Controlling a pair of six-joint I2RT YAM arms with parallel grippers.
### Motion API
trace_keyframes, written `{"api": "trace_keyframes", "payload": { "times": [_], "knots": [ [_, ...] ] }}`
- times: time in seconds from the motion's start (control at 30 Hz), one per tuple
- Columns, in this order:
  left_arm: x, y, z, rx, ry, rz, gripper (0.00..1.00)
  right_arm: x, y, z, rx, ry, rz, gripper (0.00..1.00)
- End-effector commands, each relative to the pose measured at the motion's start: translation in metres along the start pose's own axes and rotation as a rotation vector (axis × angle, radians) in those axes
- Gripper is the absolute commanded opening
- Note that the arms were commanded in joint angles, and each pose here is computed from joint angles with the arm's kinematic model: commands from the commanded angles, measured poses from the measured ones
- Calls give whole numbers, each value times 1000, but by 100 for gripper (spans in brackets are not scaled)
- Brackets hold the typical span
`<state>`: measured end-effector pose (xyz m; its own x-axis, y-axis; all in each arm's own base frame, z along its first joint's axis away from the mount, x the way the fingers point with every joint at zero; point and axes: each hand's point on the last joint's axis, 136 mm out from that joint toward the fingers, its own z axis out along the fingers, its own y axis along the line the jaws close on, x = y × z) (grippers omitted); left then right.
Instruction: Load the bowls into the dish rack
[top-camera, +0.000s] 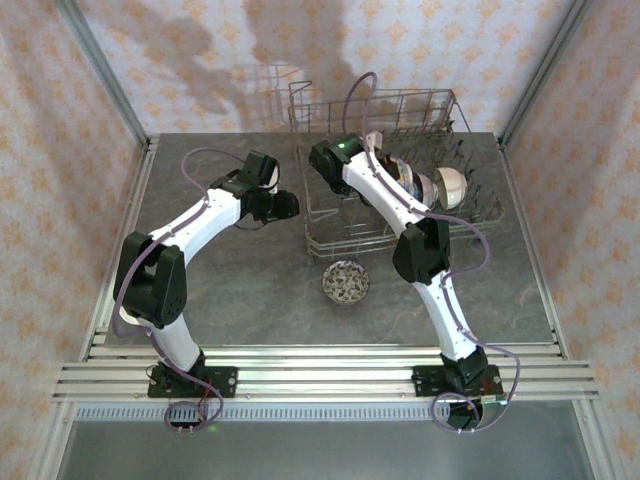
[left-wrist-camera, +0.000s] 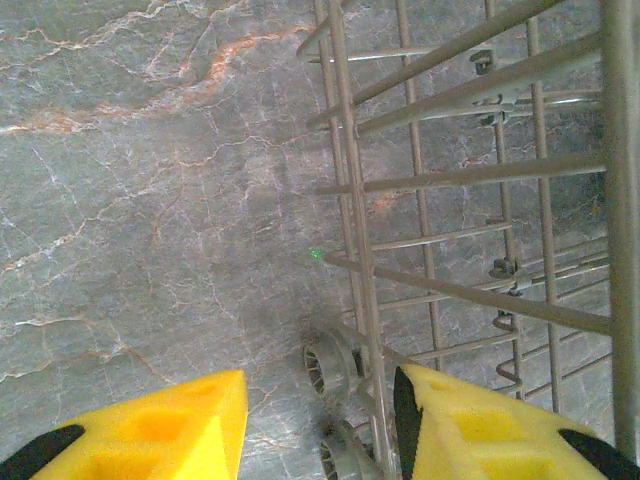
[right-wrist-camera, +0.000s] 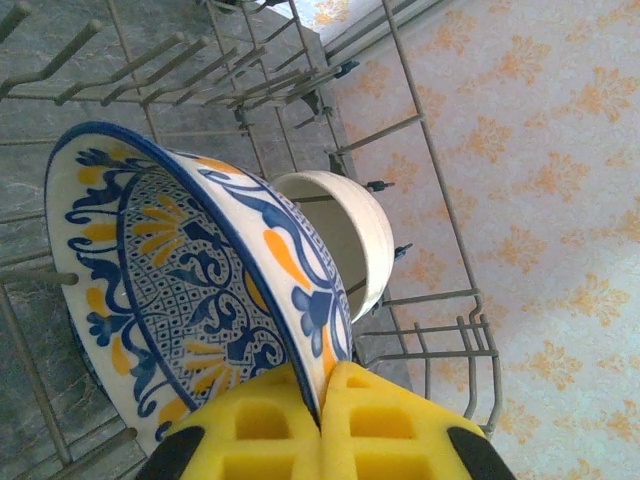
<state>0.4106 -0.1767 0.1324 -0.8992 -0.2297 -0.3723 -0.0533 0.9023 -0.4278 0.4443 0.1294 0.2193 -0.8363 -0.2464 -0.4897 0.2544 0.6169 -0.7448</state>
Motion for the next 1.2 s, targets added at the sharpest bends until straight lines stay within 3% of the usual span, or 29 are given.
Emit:
{"api": "trace_keyframes", "payload": {
  "times": [0.0,0.1,0.23,0.67,0.73,1.07,1.17],
  "knots": [
    [-2,-2,-8,5,-21,-8,44,10,19,-12,-46,15,-65,8],
    [-2,1,-8,-10,-27,-12,44,11,24,-13,-43,7,-99,12],
    [0,8,-9,-34,-36,-21,45,15,26,-11,-31,2,-141,26],
    [1,16,-14,-52,-59,-45,45,22,54,7,-127,56,-115,29],
    [2,16,-14,-52,-59,-47,45,23,54,7,-138,60,-112,38],
    [6,16,-19,-47,-55,-47,46,30,48,23,-171,121,-47,41],
    [9,18,-22,-52,-53,-46,47,24,35,15,-190,96,-22,56]
  ]
}}
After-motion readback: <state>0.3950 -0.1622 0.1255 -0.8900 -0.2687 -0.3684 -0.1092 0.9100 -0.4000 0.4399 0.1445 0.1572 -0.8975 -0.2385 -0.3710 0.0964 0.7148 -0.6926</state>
